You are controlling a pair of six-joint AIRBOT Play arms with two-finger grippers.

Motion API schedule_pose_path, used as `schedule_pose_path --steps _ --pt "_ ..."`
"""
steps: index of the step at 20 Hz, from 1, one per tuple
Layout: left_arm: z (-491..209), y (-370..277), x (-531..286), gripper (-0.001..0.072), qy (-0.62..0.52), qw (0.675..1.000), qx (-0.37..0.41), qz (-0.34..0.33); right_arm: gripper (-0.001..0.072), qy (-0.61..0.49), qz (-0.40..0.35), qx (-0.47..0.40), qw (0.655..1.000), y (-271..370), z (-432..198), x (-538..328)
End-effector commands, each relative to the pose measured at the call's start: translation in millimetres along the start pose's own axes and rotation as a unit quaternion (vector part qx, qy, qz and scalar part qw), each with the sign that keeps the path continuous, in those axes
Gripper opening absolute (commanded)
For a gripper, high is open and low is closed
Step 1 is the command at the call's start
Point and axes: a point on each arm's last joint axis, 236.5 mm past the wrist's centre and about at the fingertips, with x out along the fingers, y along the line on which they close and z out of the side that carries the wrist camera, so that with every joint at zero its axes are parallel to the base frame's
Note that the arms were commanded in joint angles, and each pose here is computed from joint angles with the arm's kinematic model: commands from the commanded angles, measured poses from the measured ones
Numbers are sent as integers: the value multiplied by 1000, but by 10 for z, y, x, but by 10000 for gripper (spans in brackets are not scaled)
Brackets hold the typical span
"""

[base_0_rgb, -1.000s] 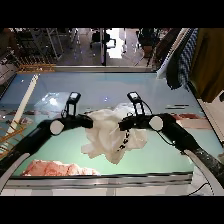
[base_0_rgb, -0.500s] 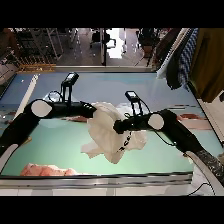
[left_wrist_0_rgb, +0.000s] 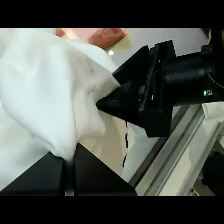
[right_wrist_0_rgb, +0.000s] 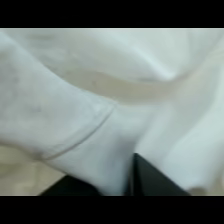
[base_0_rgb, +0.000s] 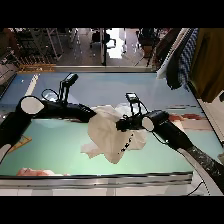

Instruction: Fold the clothes and pants, and hang the long-sleeved shirts on hangers.

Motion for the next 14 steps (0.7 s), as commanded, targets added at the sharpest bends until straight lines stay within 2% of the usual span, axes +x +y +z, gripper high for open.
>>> schedule_pose_path --steps 1,5,7,10,12,14 --pt "10 45 -68 16 -2 1000 -3 1 18 5 -28 -3 1000 -144 -8 100" --pt "66 93 -128 17 -9 1000 -5 6 16 36 -8 -73 997 21 -39 -396" --pt "232 -62 -237 17 -27 999 -9 -20 16 35 -5 -100 994 116 71 -1056" --pt "642 -447 -464 16 -81 994 -5 -74 15 -36 12 -109 993 295 412 -1751" --pt "713 -520 -496 16 -91 992 -5 -83 15 -55 20 -108 992 351 524 -1766" --pt "660 -423 -420 16 -76 993 -44 -75 17 -52 21 -107 993 364 577 -1620"
